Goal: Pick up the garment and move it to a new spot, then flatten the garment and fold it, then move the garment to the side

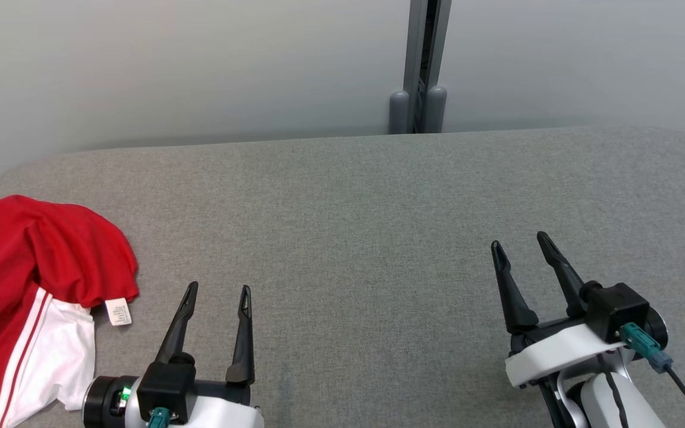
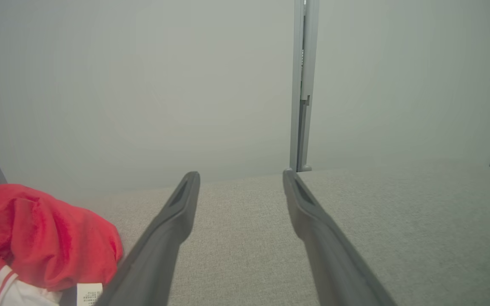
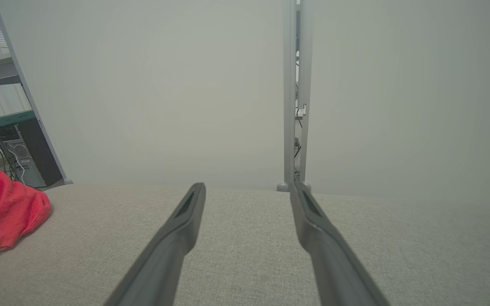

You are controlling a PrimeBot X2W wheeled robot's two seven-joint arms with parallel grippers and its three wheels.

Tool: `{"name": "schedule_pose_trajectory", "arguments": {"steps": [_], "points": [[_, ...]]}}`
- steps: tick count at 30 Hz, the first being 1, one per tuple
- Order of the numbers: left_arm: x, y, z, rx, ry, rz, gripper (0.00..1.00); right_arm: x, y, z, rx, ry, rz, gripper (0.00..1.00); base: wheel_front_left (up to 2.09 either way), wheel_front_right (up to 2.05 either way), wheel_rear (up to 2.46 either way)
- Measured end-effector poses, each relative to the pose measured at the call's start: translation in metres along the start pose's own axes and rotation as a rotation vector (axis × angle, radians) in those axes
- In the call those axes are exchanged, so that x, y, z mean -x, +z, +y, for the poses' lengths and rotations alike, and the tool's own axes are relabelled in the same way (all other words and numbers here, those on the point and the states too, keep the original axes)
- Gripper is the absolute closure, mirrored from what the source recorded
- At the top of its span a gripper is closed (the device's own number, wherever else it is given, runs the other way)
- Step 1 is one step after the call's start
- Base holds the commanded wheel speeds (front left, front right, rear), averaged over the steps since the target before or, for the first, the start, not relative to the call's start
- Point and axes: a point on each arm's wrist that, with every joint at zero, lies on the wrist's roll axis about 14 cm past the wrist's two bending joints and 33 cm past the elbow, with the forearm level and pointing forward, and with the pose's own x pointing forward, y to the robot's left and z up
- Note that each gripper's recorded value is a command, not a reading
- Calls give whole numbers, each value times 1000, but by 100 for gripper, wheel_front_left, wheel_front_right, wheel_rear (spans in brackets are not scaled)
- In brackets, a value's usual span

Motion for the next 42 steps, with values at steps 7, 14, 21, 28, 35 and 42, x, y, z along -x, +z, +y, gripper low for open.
{"name": "schedule_pose_trajectory", "arguments": {"steps": [7,14,21,28,35,42], "points": [[0,-1,0,2,0,5,0,-1,-1,-3,-4,-9,3,0,0,0,0],[0,-2,-1,3,-2,6,0,-2,-1,-3,-5,-9,2,0,0,0,0],[0,-2,1,0,3,4,0,-2,-1,-4,-8,-10,1,0,0,0,0],[1,-1,6,-2,20,3,0,-5,-1,3,-12,9,-4,0,0,0,0],[8,-1,25,-9,81,7,0,-14,-8,23,-29,71,8,0,0,0,0],[26,2,57,-19,185,8,0,-25,-17,64,-51,189,28,0,0,0,0]]}}
